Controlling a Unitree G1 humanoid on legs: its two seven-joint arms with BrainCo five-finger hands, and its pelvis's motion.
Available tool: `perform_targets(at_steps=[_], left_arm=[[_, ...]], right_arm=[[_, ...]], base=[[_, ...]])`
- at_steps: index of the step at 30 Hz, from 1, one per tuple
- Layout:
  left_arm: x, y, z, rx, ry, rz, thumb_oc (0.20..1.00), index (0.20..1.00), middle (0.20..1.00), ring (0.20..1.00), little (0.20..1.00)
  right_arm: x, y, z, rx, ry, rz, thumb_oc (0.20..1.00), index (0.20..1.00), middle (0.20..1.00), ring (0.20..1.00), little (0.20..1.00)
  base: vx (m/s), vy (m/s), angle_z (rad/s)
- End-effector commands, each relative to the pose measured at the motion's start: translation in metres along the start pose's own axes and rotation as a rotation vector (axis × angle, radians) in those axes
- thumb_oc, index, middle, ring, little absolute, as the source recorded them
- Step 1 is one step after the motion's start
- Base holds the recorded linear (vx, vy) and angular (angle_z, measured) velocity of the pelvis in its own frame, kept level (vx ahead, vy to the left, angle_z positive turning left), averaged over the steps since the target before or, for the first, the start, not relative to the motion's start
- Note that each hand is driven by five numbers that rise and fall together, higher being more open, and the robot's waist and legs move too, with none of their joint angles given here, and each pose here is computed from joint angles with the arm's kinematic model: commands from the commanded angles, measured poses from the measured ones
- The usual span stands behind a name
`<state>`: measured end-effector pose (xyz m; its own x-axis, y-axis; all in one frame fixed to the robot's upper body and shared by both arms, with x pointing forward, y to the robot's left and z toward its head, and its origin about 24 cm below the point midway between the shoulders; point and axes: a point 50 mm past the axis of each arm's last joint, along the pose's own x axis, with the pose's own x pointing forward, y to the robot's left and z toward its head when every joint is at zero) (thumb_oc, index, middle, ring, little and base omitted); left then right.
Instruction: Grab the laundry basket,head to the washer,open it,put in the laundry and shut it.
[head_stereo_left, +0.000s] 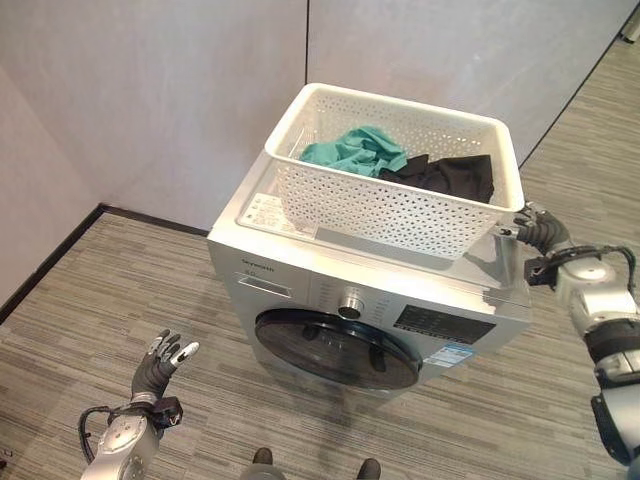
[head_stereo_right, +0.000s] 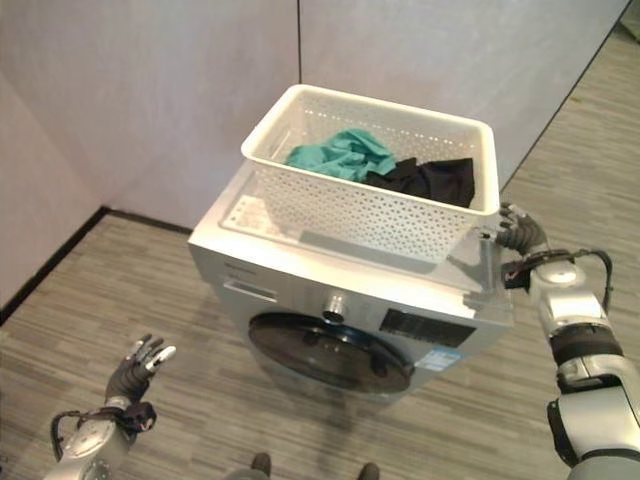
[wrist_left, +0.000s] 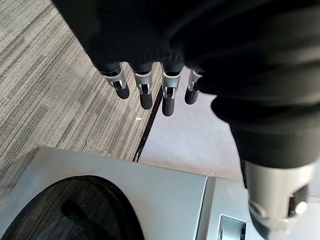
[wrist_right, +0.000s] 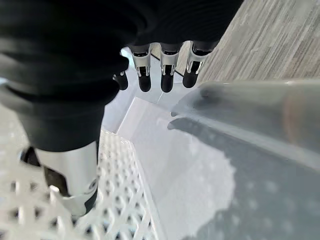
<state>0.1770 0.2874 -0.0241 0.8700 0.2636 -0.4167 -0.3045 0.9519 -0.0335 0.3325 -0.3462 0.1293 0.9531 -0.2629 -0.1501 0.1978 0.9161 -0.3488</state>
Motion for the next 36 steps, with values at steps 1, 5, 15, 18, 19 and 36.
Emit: perform_targets(at_steps=[1, 5, 15, 18, 19, 36], left_arm=[[0.005, -0.001, 0.005, 0.041, -0.027, -0.018, 1.0, 1.0, 1.0, 1.0, 1.0], [0.002, 0.003, -0.001, 0.072, -0.002, -0.014, 1.0, 1.0, 1.0, 1.0, 1.0], [0.002, 0.019, -0.012, 0.149, 0.011, 0.086, 1.0, 1.0, 1.0, 1.0, 1.0], [0.006, 0.017, -0.034, 0.111, 0.083, 0.111, 1.0, 1.0, 1.0, 1.0, 1.0], [0.006, 0.017, -0.033, 0.112, 0.083, 0.111, 1.0, 1.0, 1.0, 1.0, 1.0], [-0.011, 0.013, -0.12, 0.214, 0.461, 0.172, 1.0, 1.0, 1.0, 1.0, 1.0]], right_arm=[[-0.01, -0.05, 0.032, -0.018, -0.102, -0.143, 1.0, 1.0, 1.0, 1.0, 1.0], [-0.022, -0.066, 0.028, -0.032, -0.118, -0.181, 1.0, 1.0, 1.0, 1.0, 1.0], [-0.071, -0.07, -0.05, -0.217, 0.023, -0.239, 1.0, 1.0, 1.0, 1.0, 1.0], [-0.1, -0.029, -0.116, -0.111, 0.163, -0.153, 1.0, 1.0, 1.0, 1.0, 1.0], [-0.101, -0.029, -0.117, -0.11, 0.163, -0.153, 1.0, 1.0, 1.0, 1.0, 1.0], [-0.129, 0.154, -0.169, 0.009, 0.287, 0.449, 1.0, 1.0, 1.0, 1.0, 1.0]], base=[[0.0, -0.001, -0.04], [0.0, -0.001, -0.02], [-0.02, -0.003, -0.03], [-0.04, -0.04, 0.0], [-0.04, -0.031, 0.09], [-0.04, -0.069, -0.01]])
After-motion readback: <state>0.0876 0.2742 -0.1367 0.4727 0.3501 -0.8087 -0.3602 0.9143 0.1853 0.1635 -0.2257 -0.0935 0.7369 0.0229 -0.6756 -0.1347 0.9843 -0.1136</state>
